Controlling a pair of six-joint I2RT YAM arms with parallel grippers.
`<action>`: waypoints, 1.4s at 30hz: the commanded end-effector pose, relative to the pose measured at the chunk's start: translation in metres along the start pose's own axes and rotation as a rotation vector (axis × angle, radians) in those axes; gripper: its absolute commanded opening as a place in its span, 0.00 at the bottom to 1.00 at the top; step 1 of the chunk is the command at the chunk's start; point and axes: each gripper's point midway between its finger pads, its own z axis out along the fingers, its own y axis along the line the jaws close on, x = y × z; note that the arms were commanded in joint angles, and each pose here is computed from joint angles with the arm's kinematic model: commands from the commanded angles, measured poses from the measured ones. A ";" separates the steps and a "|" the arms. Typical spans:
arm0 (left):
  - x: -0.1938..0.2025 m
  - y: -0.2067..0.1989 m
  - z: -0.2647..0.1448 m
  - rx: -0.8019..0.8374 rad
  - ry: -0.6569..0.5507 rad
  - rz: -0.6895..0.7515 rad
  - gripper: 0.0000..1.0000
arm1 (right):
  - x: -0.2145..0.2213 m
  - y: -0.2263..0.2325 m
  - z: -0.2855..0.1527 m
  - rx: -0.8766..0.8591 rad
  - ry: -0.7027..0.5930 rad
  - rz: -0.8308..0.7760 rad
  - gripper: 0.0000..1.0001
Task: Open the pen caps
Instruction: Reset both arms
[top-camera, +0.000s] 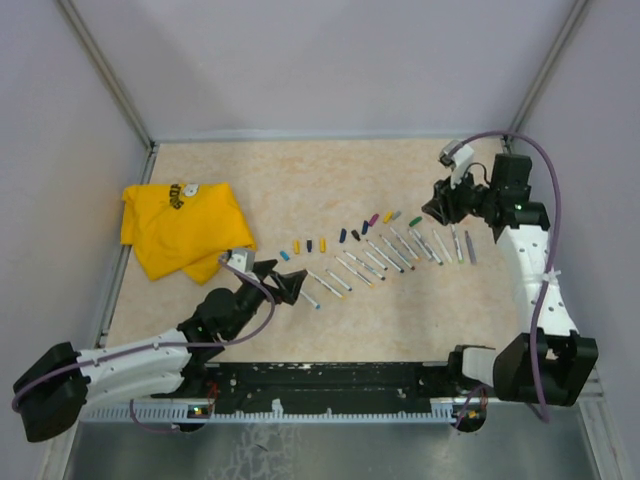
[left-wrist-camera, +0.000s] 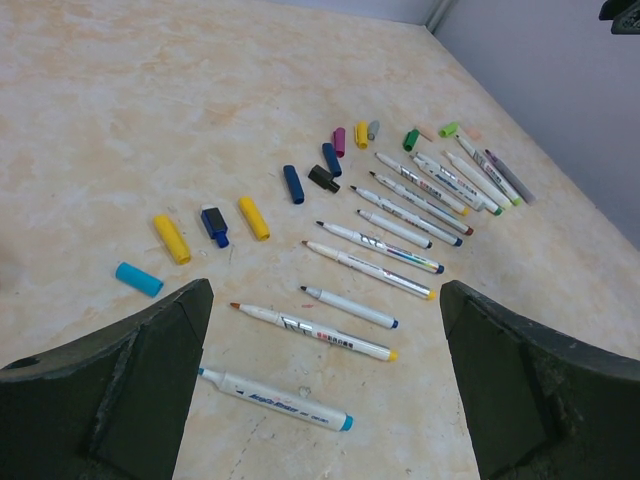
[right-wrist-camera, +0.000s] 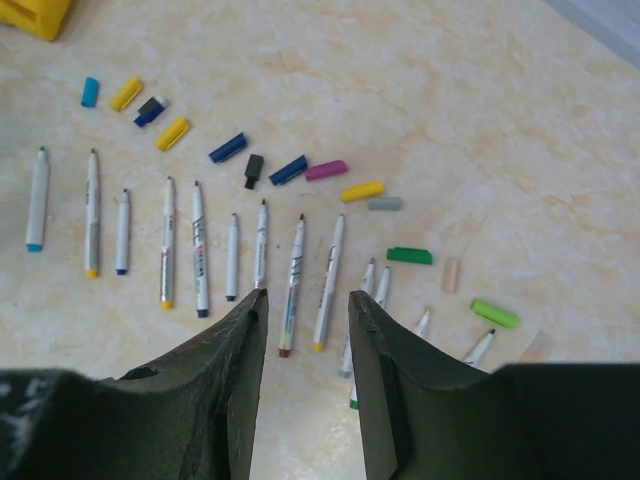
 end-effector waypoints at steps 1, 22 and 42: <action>-0.012 -0.008 0.006 0.021 -0.019 0.004 1.00 | -0.015 0.035 -0.001 -0.087 -0.041 -0.039 0.39; -0.006 -0.014 0.012 0.030 0.024 0.020 1.00 | 0.002 0.083 0.004 -0.193 -0.046 -0.084 0.42; -0.002 -0.027 0.017 0.079 0.059 0.010 1.00 | 0.009 0.087 -0.004 -0.161 -0.061 -0.114 0.45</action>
